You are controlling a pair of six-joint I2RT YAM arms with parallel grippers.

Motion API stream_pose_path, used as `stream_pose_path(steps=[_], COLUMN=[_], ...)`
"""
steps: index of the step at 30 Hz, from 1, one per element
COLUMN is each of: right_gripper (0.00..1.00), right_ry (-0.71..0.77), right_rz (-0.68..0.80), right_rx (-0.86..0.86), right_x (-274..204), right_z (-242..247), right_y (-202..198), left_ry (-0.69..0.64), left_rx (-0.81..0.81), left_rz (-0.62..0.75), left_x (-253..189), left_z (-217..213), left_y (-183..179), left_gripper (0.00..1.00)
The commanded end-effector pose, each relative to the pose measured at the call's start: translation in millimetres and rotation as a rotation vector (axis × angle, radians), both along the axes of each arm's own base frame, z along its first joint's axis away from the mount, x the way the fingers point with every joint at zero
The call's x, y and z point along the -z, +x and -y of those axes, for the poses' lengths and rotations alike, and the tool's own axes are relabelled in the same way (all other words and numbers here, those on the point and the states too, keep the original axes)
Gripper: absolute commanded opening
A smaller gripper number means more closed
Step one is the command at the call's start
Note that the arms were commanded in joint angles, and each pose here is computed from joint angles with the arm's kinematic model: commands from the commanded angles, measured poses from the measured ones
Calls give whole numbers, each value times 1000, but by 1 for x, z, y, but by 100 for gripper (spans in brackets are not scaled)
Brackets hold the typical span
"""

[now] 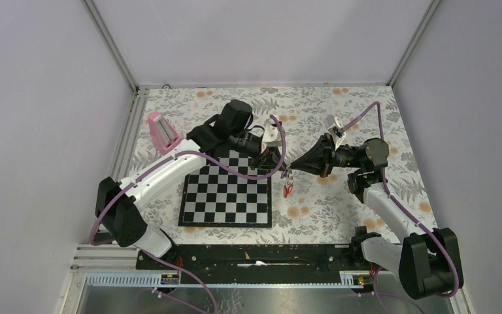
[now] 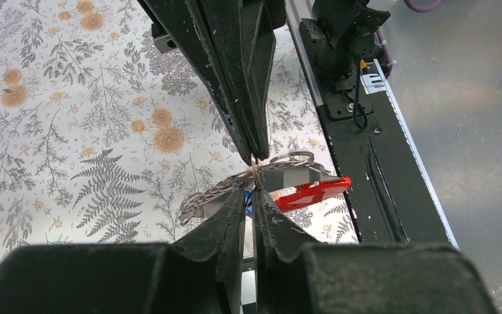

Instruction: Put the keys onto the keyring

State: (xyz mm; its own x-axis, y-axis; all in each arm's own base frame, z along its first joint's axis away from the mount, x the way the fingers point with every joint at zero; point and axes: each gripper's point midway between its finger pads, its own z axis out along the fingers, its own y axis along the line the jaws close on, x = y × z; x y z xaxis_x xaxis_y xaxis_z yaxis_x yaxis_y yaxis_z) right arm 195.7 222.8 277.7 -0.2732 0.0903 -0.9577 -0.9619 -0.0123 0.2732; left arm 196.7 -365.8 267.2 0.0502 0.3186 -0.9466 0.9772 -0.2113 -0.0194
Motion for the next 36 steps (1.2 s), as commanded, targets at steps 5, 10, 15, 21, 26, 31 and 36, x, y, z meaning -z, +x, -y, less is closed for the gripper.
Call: stream_pose_path(steps=[5,10,15,21,26,31,36], right_gripper=[0,0,0,0,0,0,0], right_ry=[18,13,8,2,1,1,0], right_rz=[88,86,89,87,85,86,81], right_rx=[9,15,20,23,26,28,30], right_x=[-15,-11,-8,-5,-5,-5,-4], right_z=[2,3,4,4,4,4,4], right_y=[0,0,0,1,2,3,3], left_ry=[-36,-34,-42,-70,-82,-73,-74], left_rx=[58,56,34,41,59,70,73], left_rz=[-9,-19,39,72,40,5,-28], left_x=[-1,-1,-9,-22,-25,-16,-14], left_z=[5,7,2,-3,0,3,7], left_y=[-3,-2,-1,-5,-8,-9,-8], left_gripper=[11,22,37,50,51,41,32])
